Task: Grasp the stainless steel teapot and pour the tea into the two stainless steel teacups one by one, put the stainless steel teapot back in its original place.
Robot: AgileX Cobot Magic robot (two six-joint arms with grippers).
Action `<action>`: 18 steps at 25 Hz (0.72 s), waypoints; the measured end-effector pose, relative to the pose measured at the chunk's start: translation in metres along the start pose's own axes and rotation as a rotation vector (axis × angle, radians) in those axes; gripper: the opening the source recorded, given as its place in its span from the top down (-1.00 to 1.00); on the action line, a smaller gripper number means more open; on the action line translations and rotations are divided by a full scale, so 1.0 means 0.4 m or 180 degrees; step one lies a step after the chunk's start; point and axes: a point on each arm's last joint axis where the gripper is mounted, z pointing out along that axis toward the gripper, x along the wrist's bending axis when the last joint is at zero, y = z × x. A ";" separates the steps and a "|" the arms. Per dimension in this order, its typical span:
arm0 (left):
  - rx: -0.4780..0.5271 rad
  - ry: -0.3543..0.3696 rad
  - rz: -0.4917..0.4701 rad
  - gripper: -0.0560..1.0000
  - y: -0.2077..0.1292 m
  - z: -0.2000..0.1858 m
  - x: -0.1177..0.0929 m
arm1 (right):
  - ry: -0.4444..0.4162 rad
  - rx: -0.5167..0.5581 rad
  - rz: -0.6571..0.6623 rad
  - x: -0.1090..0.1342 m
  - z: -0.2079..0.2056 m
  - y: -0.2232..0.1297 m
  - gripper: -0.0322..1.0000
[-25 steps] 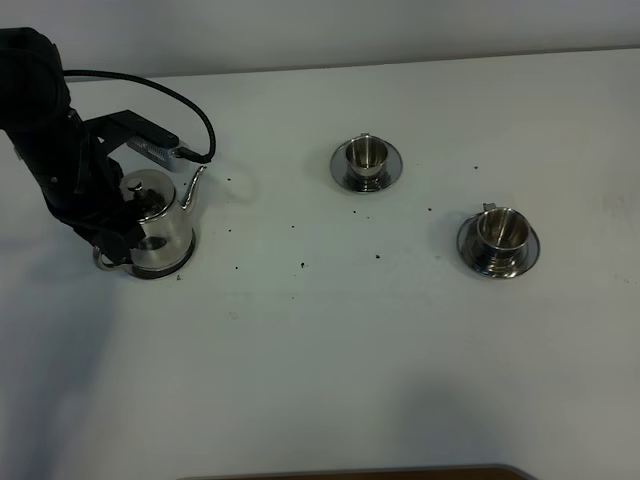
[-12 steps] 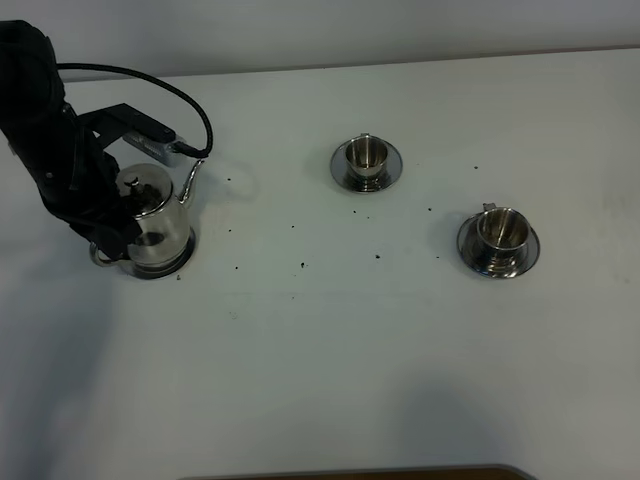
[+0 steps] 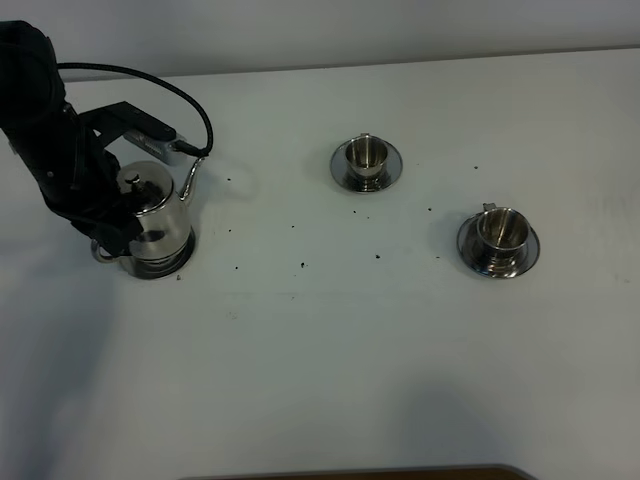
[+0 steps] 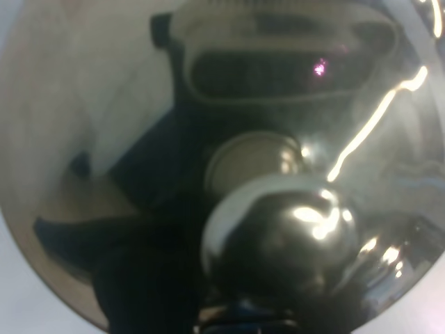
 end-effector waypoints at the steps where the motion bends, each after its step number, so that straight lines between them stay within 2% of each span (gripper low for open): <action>1: -0.0023 0.0008 0.0029 0.42 0.002 0.000 0.001 | 0.0000 0.0000 0.0000 0.000 0.000 0.000 -0.01; 9: -0.0373 0.0129 0.0441 0.42 0.072 -0.047 -0.035 | 0.0000 0.0000 0.0000 0.000 0.000 0.000 -0.01; 18: -0.0628 0.0308 0.0678 0.42 0.131 -0.067 -0.082 | 0.0000 0.0000 0.0000 0.000 0.000 0.000 -0.01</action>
